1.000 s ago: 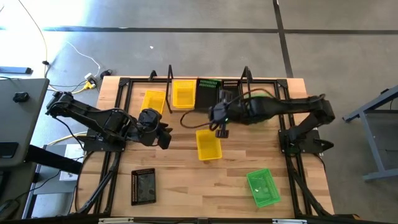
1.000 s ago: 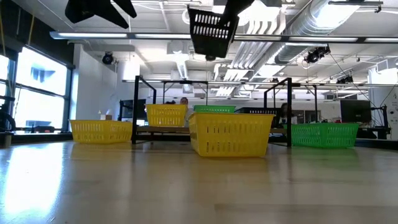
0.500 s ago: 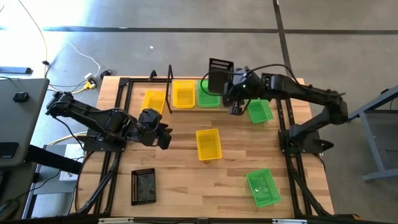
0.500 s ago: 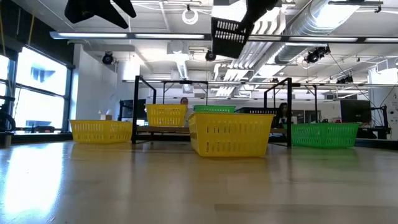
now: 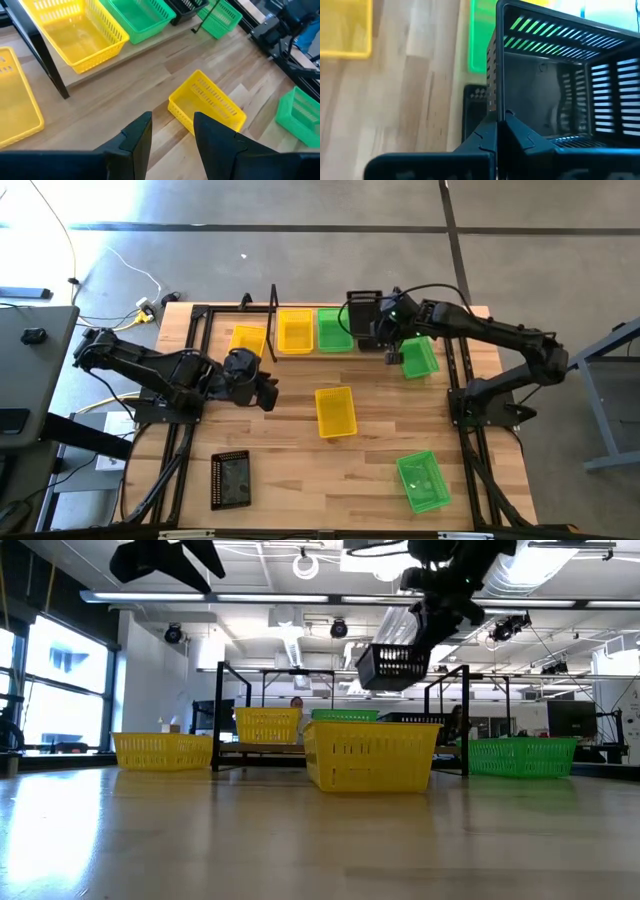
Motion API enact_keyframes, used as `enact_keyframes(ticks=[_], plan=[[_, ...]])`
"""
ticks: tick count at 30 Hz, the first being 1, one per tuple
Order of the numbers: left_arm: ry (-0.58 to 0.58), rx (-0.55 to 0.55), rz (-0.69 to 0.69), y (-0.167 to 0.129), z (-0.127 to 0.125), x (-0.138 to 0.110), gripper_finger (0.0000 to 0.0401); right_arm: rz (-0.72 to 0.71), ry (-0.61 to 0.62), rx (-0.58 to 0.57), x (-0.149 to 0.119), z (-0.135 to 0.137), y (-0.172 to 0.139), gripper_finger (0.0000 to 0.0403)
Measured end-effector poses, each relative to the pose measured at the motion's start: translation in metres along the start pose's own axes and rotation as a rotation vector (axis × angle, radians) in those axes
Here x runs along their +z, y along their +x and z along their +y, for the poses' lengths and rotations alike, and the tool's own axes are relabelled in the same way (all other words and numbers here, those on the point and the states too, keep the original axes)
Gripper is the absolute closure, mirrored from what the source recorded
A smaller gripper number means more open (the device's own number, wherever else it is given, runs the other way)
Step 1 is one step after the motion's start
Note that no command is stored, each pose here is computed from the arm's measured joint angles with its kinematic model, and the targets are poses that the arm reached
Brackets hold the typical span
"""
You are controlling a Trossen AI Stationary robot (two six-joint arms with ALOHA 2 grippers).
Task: Stack baskets on shelf by color
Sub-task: Stack the top black bin on top of the black bin on the shelf
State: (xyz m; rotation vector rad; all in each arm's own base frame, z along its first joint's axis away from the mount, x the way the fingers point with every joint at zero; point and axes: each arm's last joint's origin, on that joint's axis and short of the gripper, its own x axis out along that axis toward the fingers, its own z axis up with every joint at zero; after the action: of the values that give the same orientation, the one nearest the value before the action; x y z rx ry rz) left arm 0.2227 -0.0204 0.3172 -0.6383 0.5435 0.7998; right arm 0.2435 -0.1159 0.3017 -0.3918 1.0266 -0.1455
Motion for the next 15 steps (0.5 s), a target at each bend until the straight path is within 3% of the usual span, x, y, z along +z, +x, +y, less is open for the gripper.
enact_keyframes(ticks=[15], plan=[[-0.042,0.048,-0.027,0.007,0.007,0.010,0.0266,0.073,0.018,0.053,-0.031,-0.003,0.020,0.0403]])
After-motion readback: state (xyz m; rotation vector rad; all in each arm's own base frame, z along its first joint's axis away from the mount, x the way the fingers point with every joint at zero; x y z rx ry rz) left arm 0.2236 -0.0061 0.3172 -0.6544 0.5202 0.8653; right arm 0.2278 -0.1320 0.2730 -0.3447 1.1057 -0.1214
